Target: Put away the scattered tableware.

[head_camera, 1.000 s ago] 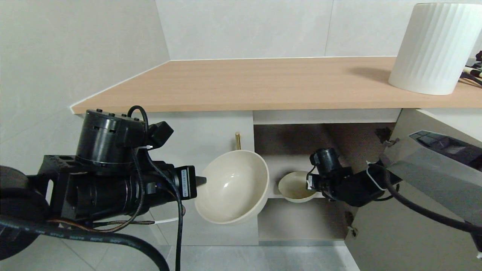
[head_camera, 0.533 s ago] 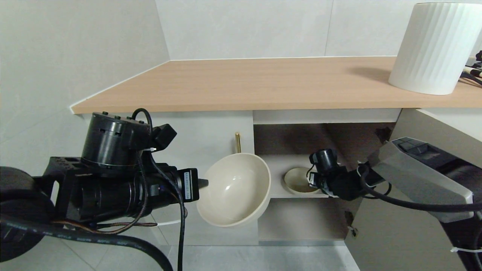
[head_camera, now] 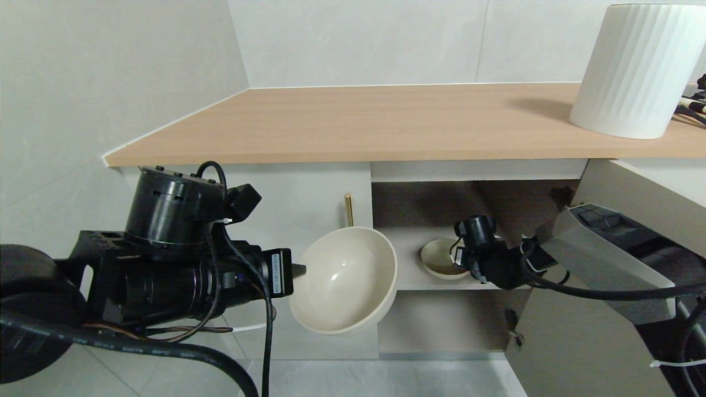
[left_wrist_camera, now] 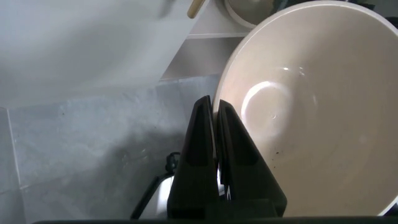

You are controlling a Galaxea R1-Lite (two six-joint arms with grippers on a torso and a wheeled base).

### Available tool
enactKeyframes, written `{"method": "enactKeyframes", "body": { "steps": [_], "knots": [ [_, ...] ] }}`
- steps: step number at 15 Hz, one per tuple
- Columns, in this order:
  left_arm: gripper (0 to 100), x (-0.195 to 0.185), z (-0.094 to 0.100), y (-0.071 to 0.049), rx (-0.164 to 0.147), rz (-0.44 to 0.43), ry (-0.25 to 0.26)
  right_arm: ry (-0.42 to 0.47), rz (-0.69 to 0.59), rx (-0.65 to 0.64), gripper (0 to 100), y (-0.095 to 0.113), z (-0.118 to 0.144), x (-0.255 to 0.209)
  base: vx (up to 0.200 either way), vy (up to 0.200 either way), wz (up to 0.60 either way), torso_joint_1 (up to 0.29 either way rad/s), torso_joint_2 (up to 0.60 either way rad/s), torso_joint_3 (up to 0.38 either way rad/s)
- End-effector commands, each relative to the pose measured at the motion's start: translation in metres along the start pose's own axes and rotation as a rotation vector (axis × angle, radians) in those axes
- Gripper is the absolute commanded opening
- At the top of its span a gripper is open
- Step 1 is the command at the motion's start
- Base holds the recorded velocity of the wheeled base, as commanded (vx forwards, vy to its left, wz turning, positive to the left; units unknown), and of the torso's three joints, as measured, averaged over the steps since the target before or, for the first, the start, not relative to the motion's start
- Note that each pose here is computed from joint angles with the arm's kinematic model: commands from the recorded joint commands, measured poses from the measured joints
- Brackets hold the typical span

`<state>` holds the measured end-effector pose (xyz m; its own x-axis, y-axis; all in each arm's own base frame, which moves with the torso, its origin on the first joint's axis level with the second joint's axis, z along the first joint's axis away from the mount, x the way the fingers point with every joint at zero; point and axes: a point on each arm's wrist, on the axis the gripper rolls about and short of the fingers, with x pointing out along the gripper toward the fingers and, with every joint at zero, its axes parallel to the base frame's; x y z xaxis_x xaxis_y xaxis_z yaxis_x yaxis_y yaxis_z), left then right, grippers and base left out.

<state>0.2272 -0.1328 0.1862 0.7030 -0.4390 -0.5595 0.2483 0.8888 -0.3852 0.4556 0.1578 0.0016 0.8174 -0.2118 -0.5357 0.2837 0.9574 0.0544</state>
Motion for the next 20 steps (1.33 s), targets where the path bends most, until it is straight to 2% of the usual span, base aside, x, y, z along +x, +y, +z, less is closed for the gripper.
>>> {"method": "enactKeyframes", "body": {
  "steps": [1,4,5,9,12,14,15,17,20],
  "knots": [
    [0,0.001,-0.001,0.0,0.0,0.001,0.004,-0.003,0.001,0.003,0,0.0,0.0,0.0,0.0,0.0,0.0,0.0,0.0,0.0],
    [0,0.002,-0.001,-0.001,0.002,0.0,0.007,-0.018,-0.007,0.015,0,0.001,0.003,0.0,0.0,0.0,0.0,0.0,0.0,0.0],
    [0,0.003,-0.001,-0.001,0.002,0.001,0.008,-0.018,-0.008,0.016,100,0.001,0.003,0.001,0.0,0.0,0.0,0.0,0.0,0.0],
    [0,0.017,-0.007,-0.002,0.01,0.012,0.051,-0.035,-0.001,0.035,100,0.0,0.014,-0.009,0.0,0.0,0.0,0.0,0.0,0.0],
    [0,0.039,-0.017,-0.004,0.028,0.073,0.095,-0.028,0.042,0.047,100,-0.007,0.03,-0.048,0.0,0.0,0.0,0.0,0.0,0.0],
    [0,0.066,-0.031,-0.007,0.068,0.204,0.11,0.02,0.216,0.021,100,-0.004,0.042,-0.107,0.0,0.0,0.0,0.0,0.0,0.0],
    [0,0.072,-0.035,-0.007,0.079,0.236,0.114,0.042,0.259,0.008,100,-0.004,0.043,-0.121,0.0,0.0,0.0,0.0,0.0,0.0],
    [0,0.094,-0.051,-0.009,0.126,0.331,0.142,0.137,0.445,-0.047,100,-0.006,0.042,-0.174,0.0,0.0,0.0,0.0,0.0,0.0],
    [0,0.098,-0.059,-0.013,0.147,0.326,0.163,0.198,0.636,-0.154,100,-0.008,0.032,-0.225,0.0,0.0,0.0,0.0,0.0,0.0]
  ]
}}
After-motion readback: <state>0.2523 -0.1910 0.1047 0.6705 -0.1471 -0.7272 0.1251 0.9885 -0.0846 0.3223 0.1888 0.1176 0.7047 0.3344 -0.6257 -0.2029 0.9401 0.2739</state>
